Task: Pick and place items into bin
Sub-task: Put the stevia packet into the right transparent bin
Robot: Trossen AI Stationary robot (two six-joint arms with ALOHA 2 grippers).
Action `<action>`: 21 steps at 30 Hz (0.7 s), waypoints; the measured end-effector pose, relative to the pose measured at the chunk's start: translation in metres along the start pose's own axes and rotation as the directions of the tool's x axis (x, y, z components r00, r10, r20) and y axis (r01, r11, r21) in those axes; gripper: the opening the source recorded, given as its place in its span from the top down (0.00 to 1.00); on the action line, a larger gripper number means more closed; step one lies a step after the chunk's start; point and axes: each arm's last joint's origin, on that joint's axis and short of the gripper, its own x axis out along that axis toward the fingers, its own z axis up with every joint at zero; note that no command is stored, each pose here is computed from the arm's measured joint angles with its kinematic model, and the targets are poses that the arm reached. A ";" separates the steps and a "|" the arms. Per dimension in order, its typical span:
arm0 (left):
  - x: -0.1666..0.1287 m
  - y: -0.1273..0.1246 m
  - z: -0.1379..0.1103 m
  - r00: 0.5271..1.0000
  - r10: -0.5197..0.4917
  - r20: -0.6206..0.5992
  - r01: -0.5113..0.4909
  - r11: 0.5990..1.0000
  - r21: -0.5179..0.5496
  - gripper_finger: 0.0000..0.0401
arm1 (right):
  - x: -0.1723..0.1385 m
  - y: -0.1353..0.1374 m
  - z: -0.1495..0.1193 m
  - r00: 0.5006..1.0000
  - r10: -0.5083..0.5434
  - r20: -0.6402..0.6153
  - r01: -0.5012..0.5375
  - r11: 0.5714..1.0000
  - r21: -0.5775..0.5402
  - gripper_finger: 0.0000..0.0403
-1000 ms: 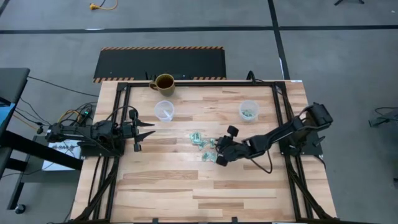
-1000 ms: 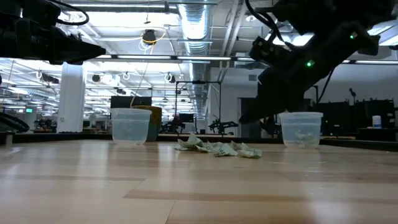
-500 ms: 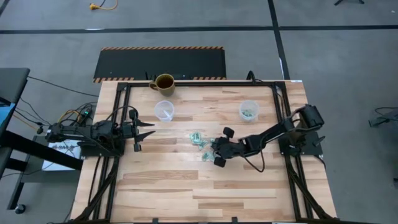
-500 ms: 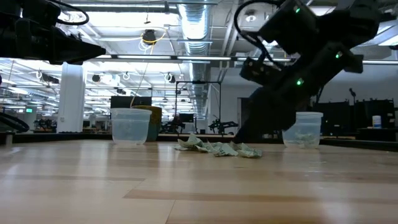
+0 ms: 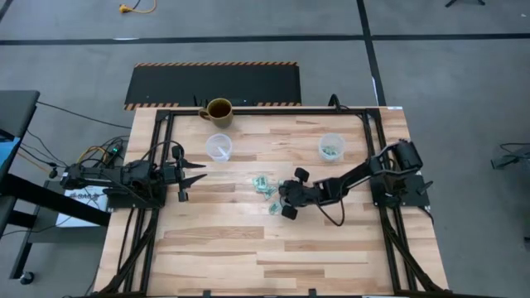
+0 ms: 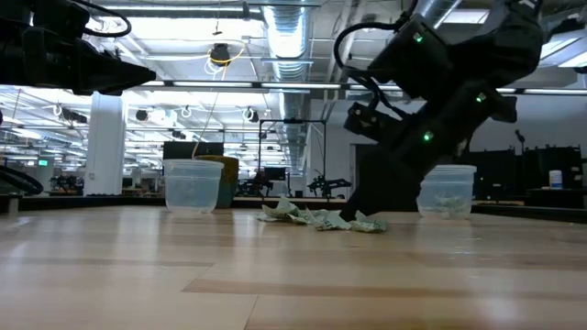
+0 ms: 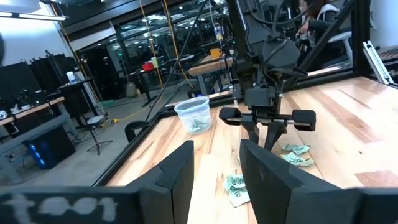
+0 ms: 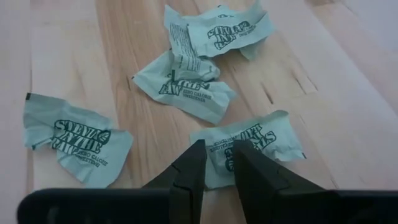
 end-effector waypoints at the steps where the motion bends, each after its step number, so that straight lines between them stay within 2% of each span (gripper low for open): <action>1: 0.000 0.000 0.000 1.000 0.000 0.000 0.000 1.000 -0.001 0.70 | 0.000 -0.001 0.000 1.000 0.007 -0.005 -0.007 1.000 0.002 0.83; 8: 0.000 0.000 0.000 1.000 0.000 0.000 0.000 1.000 -0.001 0.70 | 0.003 -0.006 -0.001 0.999 0.030 -0.038 -0.029 0.999 0.017 0.98; 16: 0.000 0.000 0.000 1.000 0.000 0.000 0.000 1.000 -0.001 0.70 | -0.001 -0.005 0.001 0.999 0.033 -0.031 -0.032 0.999 0.028 0.99; 21: 0.000 0.000 0.000 1.000 0.000 0.000 0.000 1.000 0.003 0.70 | -0.021 -0.008 0.003 0.996 -0.078 -0.034 0.078 0.997 -0.007 1.00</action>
